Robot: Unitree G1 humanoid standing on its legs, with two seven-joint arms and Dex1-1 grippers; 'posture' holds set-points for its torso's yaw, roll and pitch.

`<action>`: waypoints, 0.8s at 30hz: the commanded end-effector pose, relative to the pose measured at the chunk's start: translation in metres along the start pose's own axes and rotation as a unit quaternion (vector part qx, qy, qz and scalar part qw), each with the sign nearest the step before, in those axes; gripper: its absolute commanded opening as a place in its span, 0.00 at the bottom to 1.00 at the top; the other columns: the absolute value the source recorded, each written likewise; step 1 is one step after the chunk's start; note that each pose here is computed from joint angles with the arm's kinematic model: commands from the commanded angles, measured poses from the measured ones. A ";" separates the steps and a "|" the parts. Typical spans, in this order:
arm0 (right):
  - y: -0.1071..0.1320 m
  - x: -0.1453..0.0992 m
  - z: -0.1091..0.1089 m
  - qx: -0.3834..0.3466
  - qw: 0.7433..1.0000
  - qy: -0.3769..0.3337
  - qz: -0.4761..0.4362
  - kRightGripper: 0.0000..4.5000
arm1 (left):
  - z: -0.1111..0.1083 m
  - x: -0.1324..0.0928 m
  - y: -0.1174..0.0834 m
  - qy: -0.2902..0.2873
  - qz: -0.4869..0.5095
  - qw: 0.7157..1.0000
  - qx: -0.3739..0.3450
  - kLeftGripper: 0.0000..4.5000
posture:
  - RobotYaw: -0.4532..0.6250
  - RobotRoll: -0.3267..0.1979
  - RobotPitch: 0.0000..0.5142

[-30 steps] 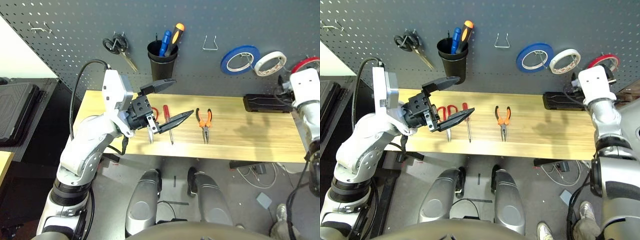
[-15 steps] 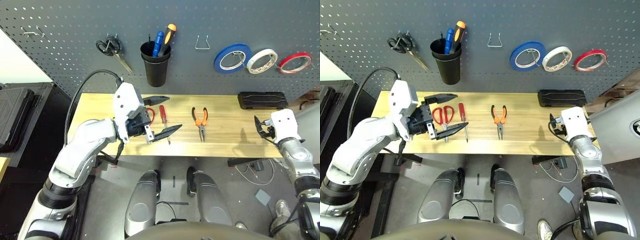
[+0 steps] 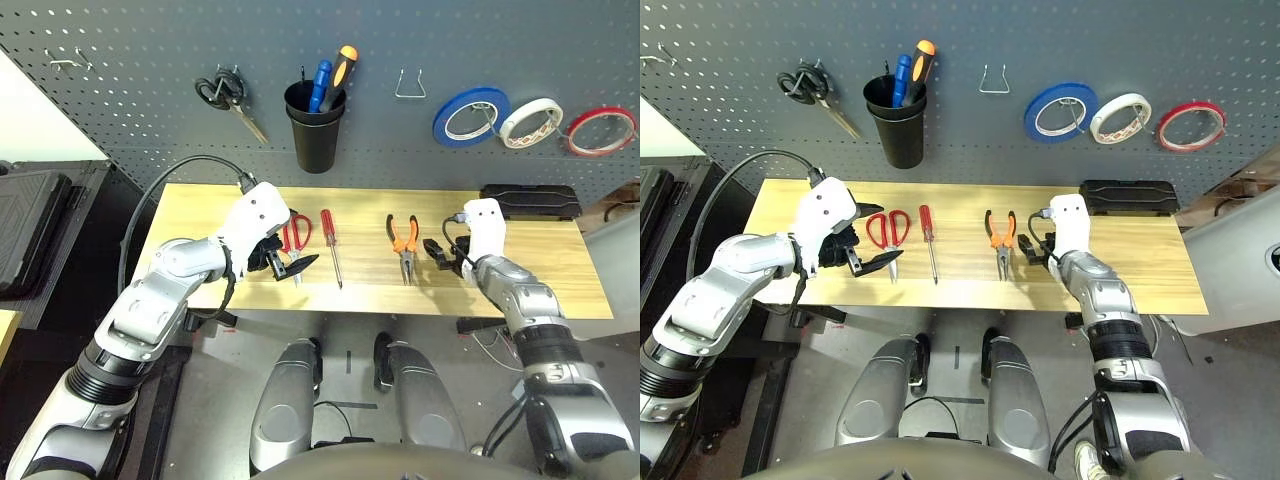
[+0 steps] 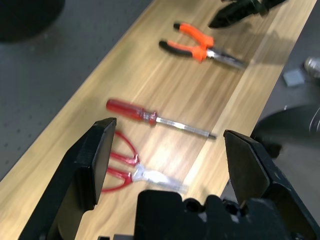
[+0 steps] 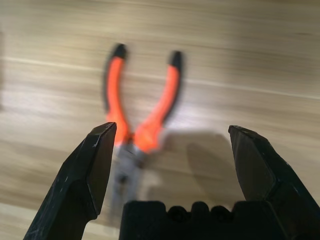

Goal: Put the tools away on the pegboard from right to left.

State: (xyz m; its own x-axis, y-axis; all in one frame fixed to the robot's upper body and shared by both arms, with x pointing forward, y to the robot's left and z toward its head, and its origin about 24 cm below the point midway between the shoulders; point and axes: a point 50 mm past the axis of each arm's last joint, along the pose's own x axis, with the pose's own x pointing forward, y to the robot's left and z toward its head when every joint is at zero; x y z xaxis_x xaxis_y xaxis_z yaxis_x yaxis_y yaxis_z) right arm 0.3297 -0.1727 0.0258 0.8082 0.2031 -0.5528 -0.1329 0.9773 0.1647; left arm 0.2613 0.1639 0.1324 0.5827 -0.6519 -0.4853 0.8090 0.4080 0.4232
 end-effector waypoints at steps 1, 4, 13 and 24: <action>0.001 0.008 -0.010 0.026 0.998 0.054 -0.019 0.99 | -0.007 0.001 -0.002 0.026 -0.013 1.000 -0.001 1.00 | 0.64 0.62 0.45; 0.007 0.015 -0.007 0.038 0.995 0.086 -0.029 0.99 | -0.007 0.001 -0.001 0.030 -0.011 0.999 -0.001 1.00 | 0.65 0.62 0.45; 0.025 0.030 -0.004 0.032 0.990 0.134 -0.037 0.99 | -0.007 0.001 0.002 0.037 -0.003 0.999 -0.006 1.00 | 0.68 0.62 0.44; 0.035 0.039 -0.012 0.025 0.988 0.145 -0.052 0.99 | -0.014 -0.001 0.004 0.066 0.002 0.998 -0.014 1.00 | 0.70 0.62 0.47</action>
State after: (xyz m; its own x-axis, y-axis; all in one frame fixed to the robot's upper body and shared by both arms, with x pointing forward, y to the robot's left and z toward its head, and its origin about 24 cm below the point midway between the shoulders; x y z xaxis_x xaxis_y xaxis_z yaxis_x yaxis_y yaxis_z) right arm 0.3570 -0.1288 0.0109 0.6462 0.1323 -0.7516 -0.0377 0.9892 0.1417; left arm 0.2663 0.1743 0.1268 0.6007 -0.5743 -0.5562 0.7994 0.4414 0.4076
